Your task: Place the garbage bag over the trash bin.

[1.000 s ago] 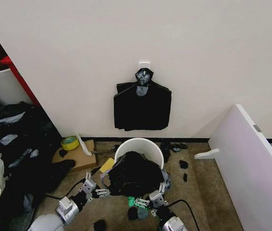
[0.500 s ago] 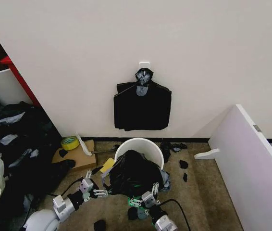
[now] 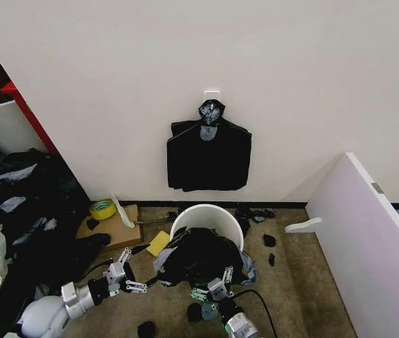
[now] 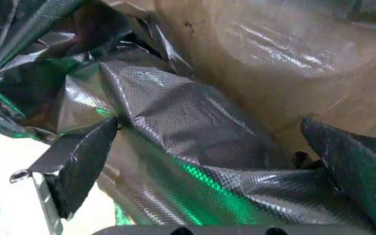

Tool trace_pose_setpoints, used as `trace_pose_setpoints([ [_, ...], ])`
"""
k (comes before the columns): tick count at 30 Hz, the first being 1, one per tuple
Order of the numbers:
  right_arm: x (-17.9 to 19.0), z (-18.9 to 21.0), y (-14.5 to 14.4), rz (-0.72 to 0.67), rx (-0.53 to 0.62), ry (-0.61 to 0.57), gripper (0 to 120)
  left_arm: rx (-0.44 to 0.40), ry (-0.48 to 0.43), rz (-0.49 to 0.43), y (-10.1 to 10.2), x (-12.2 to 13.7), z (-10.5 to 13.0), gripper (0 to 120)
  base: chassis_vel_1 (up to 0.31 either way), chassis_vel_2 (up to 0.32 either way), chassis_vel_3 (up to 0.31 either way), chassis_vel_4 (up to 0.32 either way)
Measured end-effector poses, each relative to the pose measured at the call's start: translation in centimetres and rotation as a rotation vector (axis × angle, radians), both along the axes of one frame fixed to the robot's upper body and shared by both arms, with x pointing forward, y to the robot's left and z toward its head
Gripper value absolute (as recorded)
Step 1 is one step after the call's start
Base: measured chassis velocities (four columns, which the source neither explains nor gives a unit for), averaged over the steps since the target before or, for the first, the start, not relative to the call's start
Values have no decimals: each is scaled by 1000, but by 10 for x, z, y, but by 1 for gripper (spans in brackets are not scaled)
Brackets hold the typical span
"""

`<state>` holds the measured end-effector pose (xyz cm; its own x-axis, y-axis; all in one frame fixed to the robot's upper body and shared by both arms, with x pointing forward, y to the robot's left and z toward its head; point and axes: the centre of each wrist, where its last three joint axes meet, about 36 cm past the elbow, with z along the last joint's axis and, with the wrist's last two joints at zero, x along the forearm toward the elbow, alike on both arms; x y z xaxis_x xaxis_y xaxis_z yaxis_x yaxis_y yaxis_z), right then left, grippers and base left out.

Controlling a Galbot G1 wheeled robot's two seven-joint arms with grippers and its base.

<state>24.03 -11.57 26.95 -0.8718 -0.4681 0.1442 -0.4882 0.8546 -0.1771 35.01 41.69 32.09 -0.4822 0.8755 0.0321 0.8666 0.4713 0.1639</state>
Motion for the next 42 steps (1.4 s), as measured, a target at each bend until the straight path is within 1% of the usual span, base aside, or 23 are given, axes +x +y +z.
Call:
trace_pose_setpoints([
  [3,-6,11,-2,22,44,-28,100,-35,-25,-22,12,10,10,100,0,0,0,0],
  [4,-6,11,-2,22,44,-28,100,-35,-25,-22,12,10,10,100,0,0,0,0],
  [8,-14,36,-13,101,118,-95,100,-76,-62,10,21,19,21,100,0,0,0,0],
  [13,-14,59,-32,165,163,-164,100,-100,-86,19,20,22,29,100,0,0,0,0],
  [15,-4,78,-44,163,207,-194,100,-128,-109,36,18,22,36,100,0,0,0,0],
  [16,6,88,-48,143,226,-198,100,-144,-120,61,17,22,38,100,0,0,0,0],
  [17,6,88,-48,143,226,-198,100,-144,-120,61,17,22,38,100,0,0,0,0],
  [19,25,102,-53,85,250,-179,100,-173,-141,136,14,19,40,100,0,0,0,0],
  [21,54,119,-58,20,263,-139,100,-214,-155,231,6,13,40,100,0,0,0,0],
  [22,67,126,-60,2,265,-118,100,-231,-161,290,0,10,40,100,0,0,0,0],
  [23,87,134,-63,-12,267,-89,100,-250,-165,371,-10,6,39,100,0,0,0,0],
  [24,93,137,-64,-15,268,-80,100,-255,-166,395,-12,4,39,100,0,0,0,0],
  [25,115,144,-69,-12,260,-41,100,-276,-167,481,-23,0,38,100,0,0,0,0],
  [26,115,144,-69,-12,260,-41,100,-276,-167,481,-23,0,38,100,0,0,0,0],
  [28,155,150,-79,36,210,27,100,-313,-160,591,-44,-6,36,100,0,0,0,0],
  [29,173,147,-85,67,169,50,100,-326,-155,622,-52,-9,36,100,0,0,0,0],
  [31,211,141,-99,143,89,84,100,-346,-159,650,-64,-13,39,100,0,0,0,0],
  [33,247,140,-109,199,3,102,100,-349,-169,661,-71,-17,43,100,0,0,0,0],
  [34,247,140,-109,199,3,102,100,-349,-169,661,-71,-17,43,100,0,0,0,0],
  [36,275,143,-113,199,-76,125,100,-352,-177,677,-73,-20,48,100,0,0,0,0],
  [39,306,145,-114,199,-161,191,100,-356,-186,707,-74,-25,52,100,0,0,0,0],
  [41,318,145,-116,224,-202,218,100,-353,-187,719,-73,-27,53,100,0,0,0,0],
  [42,318,145,-116,224,-202,218,100,-353,-187,719,-73,-27,53,100,0,0,0,0],
])
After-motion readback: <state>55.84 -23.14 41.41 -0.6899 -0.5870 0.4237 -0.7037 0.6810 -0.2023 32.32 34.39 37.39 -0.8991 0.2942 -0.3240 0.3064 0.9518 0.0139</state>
